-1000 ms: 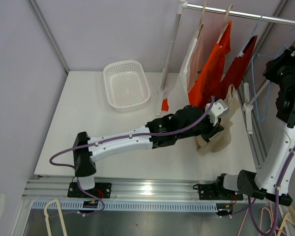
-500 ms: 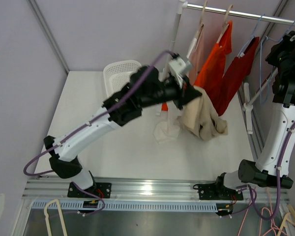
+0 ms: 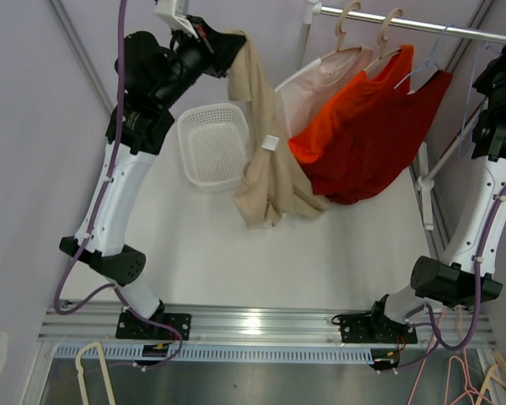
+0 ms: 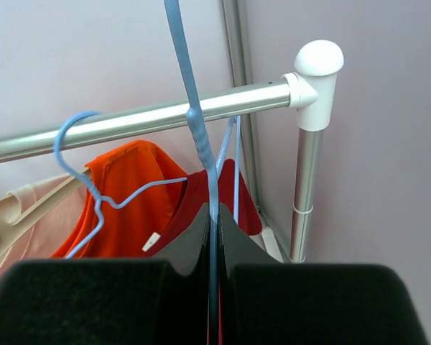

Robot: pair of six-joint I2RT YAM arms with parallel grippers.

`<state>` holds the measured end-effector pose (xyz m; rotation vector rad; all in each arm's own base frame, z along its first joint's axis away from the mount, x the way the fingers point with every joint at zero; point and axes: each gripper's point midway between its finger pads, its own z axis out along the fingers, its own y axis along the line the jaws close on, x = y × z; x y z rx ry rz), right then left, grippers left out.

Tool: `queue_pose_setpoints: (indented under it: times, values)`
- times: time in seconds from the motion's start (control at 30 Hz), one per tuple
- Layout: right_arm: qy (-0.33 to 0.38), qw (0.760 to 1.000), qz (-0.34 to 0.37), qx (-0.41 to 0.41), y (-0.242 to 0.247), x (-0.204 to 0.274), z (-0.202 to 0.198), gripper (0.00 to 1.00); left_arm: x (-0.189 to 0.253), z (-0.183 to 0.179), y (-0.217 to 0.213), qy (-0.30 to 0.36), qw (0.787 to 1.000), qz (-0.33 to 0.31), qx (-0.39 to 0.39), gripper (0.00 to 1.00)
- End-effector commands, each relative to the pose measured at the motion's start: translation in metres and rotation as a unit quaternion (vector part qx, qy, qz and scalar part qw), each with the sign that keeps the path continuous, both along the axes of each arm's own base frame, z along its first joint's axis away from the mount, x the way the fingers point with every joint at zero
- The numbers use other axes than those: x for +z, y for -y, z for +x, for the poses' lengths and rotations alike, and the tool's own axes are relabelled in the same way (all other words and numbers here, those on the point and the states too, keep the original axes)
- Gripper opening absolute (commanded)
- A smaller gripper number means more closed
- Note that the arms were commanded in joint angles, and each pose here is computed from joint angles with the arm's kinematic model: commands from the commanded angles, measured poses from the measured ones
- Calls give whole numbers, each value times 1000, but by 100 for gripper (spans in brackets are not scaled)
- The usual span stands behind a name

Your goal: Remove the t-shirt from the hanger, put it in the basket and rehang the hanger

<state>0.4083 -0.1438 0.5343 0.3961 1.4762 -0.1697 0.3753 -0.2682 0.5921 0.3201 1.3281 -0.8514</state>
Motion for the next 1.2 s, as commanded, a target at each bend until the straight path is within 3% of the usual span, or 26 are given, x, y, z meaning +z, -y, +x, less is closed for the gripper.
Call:
queue_pose_setpoints:
  times: [0.0, 0.2, 0.43, 0.57, 0.87, 1.17]
  values:
    - [38, 999, -26, -2, 8, 19, 7, 0, 36, 33, -36, 43, 996, -79, 29, 1]
    - [31, 999, -31, 9, 15, 4, 26, 0, 48, 78, -57, 90, 988, -90, 85, 1]
    - [23, 999, -32, 17, 20, -13, 43, 0, 95, 76, -87, 182, 962, -152, 133, 1]
    - [2, 999, -29, 21, 27, -36, 61, 0, 98, 83, -102, 205, 952, -146, 176, 1]
    - [-37, 999, -14, 27, 38, -78, 89, 0, 60, 127, -122, 159, 955, -126, 216, 1]
    - [-55, 998, -5, 26, 38, -102, 87, 0, 34, 151, -138, 129, 955, -101, 248, 1]
